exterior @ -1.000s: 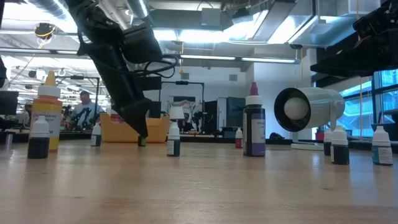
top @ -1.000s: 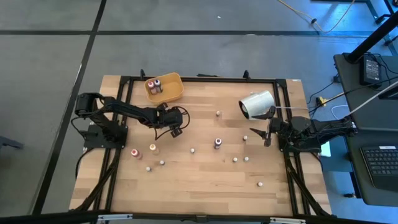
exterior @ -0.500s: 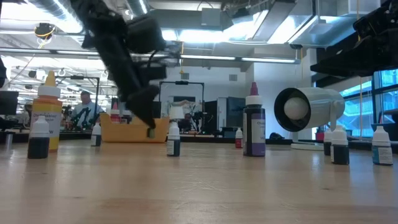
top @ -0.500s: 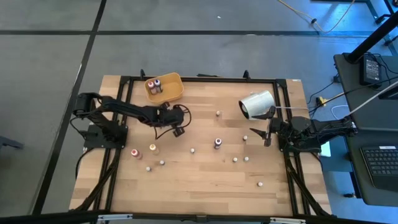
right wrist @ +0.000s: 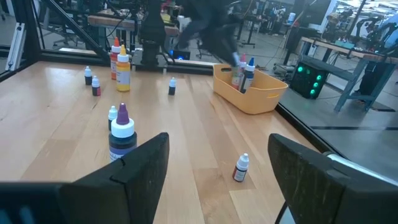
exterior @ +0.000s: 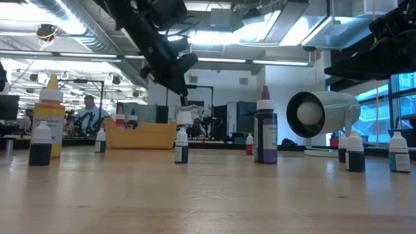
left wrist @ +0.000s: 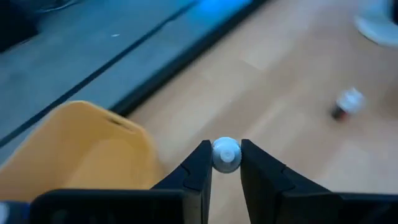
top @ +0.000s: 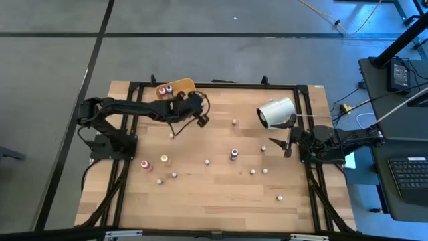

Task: Pick & Place food coloring
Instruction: Put the small green food coloring bottle into the yellow bin, then put the top small red food coloring bottle into the yellow bin

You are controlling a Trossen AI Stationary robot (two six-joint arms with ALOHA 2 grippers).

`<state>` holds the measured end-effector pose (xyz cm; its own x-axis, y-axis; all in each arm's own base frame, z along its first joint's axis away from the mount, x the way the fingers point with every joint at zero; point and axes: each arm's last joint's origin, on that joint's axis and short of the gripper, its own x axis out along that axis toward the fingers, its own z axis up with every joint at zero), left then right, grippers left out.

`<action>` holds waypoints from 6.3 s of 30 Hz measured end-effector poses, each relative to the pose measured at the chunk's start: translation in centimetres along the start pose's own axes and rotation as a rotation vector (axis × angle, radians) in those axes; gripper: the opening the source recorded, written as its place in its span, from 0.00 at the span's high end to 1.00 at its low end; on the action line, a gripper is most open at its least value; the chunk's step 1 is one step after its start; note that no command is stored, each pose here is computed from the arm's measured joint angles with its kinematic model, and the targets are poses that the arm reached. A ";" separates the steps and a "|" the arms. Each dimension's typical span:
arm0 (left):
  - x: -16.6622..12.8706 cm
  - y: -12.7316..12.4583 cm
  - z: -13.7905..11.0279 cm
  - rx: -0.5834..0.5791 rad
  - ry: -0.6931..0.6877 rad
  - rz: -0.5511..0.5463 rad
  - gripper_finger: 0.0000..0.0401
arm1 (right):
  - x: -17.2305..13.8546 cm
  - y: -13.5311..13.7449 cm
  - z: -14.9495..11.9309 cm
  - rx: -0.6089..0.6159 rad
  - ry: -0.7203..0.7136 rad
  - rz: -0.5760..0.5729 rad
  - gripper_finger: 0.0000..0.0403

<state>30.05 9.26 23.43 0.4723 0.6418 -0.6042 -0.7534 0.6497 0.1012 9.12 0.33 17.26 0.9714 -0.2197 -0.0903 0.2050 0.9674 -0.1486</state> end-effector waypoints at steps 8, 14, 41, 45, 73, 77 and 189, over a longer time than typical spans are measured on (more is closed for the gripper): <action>1.7 3.8 0.9 -0.183 0.009 0.146 0.85 | 0.0 0.0 0.0 0.000 0.000 0.000 0.32; 2.5 5.8 0.6 -0.269 0.047 0.210 0.85 | 0.0 0.0 0.0 -0.004 0.000 0.000 0.32; 7.1 7.0 -4.7 -0.398 0.260 0.301 0.84 | 0.0 0.0 0.0 -0.026 0.000 0.000 0.32; 7.3 7.0 -4.9 -0.395 0.268 0.304 0.83 | 0.0 0.0 0.0 -0.026 0.000 0.000 0.32; 5.9 7.2 -3.5 -0.392 0.212 0.245 0.66 | 0.0 0.0 0.0 -0.026 0.000 0.000 0.32; 4.3 7.1 -2.3 -0.413 0.158 0.190 0.66 | 0.0 0.0 0.0 -0.026 0.000 0.000 0.32; -3.4 -5.9 -0.1 0.272 -0.373 -0.551 0.66 | 23.5 -5.7 -1.7 -0.060 0.775 -0.057 0.84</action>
<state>32.82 3.17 24.80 0.9125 0.2565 -0.3188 -0.2430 0.9665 0.0821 30.55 -10.58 14.36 0.5940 -0.3155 -0.7400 0.2236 0.9484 -0.2249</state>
